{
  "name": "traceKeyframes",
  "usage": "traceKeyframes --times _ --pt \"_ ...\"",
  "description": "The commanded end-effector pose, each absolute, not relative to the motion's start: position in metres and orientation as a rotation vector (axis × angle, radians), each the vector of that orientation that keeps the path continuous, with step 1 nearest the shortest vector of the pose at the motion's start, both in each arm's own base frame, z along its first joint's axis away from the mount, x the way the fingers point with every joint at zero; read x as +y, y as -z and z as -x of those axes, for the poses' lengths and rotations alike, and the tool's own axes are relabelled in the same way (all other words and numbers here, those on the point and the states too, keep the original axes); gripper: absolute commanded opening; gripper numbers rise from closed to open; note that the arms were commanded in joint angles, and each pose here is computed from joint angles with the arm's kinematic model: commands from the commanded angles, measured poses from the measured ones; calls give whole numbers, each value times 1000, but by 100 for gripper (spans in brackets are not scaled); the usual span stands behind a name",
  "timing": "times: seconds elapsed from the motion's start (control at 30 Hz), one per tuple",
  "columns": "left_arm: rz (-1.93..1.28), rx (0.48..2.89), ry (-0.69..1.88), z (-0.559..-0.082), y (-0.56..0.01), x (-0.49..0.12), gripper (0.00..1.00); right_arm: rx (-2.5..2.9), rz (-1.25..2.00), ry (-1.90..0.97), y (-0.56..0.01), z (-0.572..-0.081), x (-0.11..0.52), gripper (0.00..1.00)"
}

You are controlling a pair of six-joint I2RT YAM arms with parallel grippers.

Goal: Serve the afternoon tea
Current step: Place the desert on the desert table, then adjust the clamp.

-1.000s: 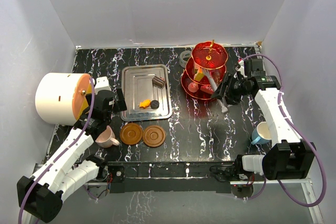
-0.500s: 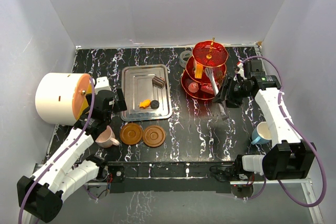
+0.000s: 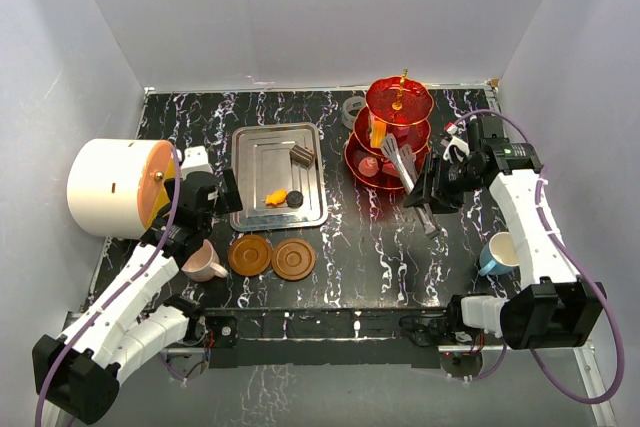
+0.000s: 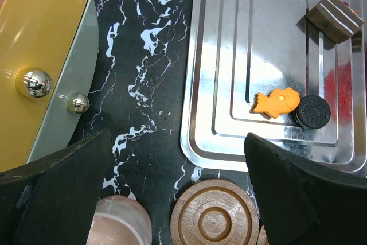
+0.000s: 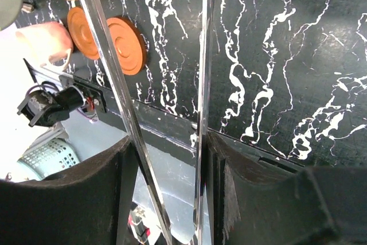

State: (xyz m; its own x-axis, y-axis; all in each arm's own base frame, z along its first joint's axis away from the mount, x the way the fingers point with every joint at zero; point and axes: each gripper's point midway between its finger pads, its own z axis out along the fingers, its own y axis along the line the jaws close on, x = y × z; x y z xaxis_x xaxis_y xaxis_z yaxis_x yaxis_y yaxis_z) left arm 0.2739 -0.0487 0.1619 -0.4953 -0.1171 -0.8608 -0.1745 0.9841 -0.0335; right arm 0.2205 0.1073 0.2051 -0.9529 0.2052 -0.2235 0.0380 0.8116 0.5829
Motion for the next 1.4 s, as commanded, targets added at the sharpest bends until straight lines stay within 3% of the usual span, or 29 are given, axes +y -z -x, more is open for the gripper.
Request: traceKeyframes --times 0.0,0.43,0.73,1.03,1.37 --pt "202 2081 -57 -276 -169 -50 99 2598 -66 -957 -237 -217 118 44" --pt "234 2093 15 -273 -168 -59 99 2525 123 -1184 -250 -206 158 40" --pt "361 2047 593 -280 -231 -136 99 2476 261 -905 -251 -248 204 38" --pt "529 2032 1144 -273 -244 -201 99 2349 444 -765 -256 -255 260 37" --pt "728 2034 1420 -288 -239 -233 94 2210 612 -656 -264 -253 319 38"
